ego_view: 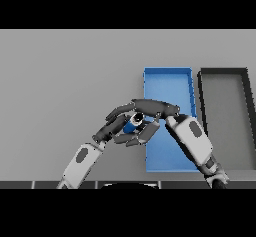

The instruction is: Pick up the blue pipe and place it into the blue bin.

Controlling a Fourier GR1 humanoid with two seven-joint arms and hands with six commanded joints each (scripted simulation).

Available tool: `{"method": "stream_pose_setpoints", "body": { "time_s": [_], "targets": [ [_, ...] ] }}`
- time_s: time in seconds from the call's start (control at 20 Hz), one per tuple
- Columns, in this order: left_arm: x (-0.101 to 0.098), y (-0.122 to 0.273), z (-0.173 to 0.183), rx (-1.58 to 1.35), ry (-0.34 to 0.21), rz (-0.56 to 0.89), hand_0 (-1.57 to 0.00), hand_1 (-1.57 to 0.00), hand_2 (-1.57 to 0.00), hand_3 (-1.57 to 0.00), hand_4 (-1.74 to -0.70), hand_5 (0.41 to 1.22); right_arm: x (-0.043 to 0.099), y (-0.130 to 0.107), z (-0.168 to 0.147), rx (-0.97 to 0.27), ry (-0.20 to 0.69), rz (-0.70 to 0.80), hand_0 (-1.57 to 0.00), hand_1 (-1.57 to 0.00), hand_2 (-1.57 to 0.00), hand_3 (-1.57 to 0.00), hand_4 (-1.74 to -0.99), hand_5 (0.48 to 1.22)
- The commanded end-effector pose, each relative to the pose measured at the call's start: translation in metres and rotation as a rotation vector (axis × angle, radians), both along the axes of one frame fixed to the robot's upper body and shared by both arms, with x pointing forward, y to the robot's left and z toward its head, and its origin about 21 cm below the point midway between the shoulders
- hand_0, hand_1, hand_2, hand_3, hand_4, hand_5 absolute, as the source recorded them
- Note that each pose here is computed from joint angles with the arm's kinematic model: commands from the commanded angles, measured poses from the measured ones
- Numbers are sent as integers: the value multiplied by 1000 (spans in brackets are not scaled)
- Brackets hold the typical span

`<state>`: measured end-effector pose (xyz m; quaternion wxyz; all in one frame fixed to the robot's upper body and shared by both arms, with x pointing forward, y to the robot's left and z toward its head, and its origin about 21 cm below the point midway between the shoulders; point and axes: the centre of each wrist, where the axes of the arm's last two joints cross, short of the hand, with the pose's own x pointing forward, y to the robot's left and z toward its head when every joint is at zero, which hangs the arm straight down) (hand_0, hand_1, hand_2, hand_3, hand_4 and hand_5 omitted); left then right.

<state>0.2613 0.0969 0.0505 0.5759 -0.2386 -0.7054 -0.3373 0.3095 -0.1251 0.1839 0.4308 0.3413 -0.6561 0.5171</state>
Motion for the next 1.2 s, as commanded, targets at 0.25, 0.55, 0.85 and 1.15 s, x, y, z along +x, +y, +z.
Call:
{"method": "stream_pose_setpoints", "body": {
  "time_s": [0.25,0.55,0.85,1.15],
  "targets": [
    [-2,-1,-2,-73,1,-1,-1571,-1571,-1571,-1532,-1690,1221,-6,11,-9,36,63,34,-1286,-1287,-1300,-1102,-1606,765],
    [2,-2,1,-69,-1,-12,-1571,-1571,-1571,-1437,-1725,1221,-7,10,-7,43,23,33,-1496,-1496,-1500,-1434,-1702,1101],
    [0,5,0,-55,-66,29,-1571,-1571,-1571,-1454,-1724,1221,-14,14,-13,107,41,4,-1551,-1551,-1552,-1535,-1731,1190],
    [4,11,3,54,-87,-32,-478,-439,-423,-381,-1136,1132,-18,14,-10,83,56,-16,-1566,-1566,-1566,-1562,-1738,1213]
  ]
}}
